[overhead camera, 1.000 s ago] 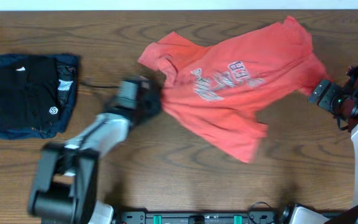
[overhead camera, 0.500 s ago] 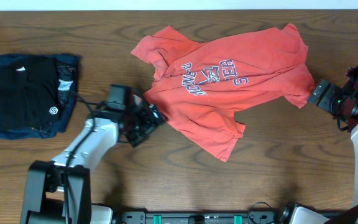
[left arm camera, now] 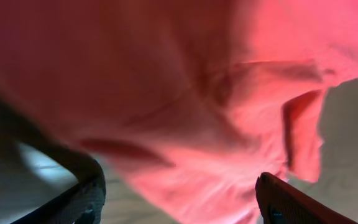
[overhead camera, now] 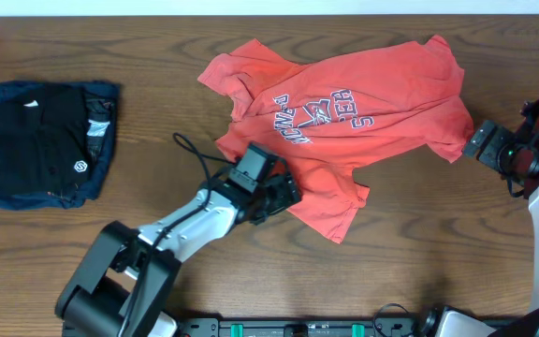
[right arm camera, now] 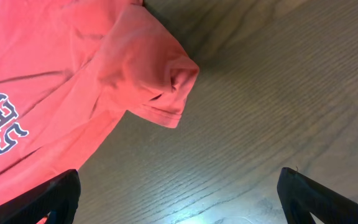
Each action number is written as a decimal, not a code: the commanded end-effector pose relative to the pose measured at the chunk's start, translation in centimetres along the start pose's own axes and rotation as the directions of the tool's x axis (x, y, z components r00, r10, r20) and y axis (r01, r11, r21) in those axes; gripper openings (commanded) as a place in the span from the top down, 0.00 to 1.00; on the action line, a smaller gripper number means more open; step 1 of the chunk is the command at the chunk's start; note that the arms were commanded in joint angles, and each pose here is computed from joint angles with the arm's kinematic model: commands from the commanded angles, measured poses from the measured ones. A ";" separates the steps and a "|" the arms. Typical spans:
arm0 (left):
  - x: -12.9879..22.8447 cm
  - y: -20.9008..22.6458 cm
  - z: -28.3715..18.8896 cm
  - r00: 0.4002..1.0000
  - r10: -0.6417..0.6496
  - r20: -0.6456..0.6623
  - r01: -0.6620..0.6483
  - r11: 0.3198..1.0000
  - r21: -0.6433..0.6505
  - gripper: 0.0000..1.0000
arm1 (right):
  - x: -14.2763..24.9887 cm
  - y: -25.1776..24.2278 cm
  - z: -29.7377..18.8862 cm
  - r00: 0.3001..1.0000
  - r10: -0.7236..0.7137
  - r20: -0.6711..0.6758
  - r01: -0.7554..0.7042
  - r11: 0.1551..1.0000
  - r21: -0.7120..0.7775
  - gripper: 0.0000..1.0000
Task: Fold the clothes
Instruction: 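Grasp the shirt's left sleeve edge with the left gripper and spread it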
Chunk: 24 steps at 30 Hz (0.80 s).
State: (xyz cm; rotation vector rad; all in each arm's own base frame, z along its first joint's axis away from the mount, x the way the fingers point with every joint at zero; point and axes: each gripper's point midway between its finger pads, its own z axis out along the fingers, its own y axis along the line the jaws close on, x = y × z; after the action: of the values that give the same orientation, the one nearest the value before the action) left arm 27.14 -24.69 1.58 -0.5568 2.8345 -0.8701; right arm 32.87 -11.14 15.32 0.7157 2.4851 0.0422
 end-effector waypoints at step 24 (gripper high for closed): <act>-2.6 10.6 -7.5 0.998 -0.059 0.022 0.063 0.953 -0.297 0.94 | 2.0 -0.4 -0.2 0.996 -0.016 -0.090 0.017 1.000 0.014 0.11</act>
State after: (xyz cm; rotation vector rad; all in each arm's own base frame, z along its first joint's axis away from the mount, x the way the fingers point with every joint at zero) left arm 23.89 -15.44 0.25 -0.7934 3.0267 -0.5301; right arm 31.34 -10.55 14.38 0.7177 2.5643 0.0467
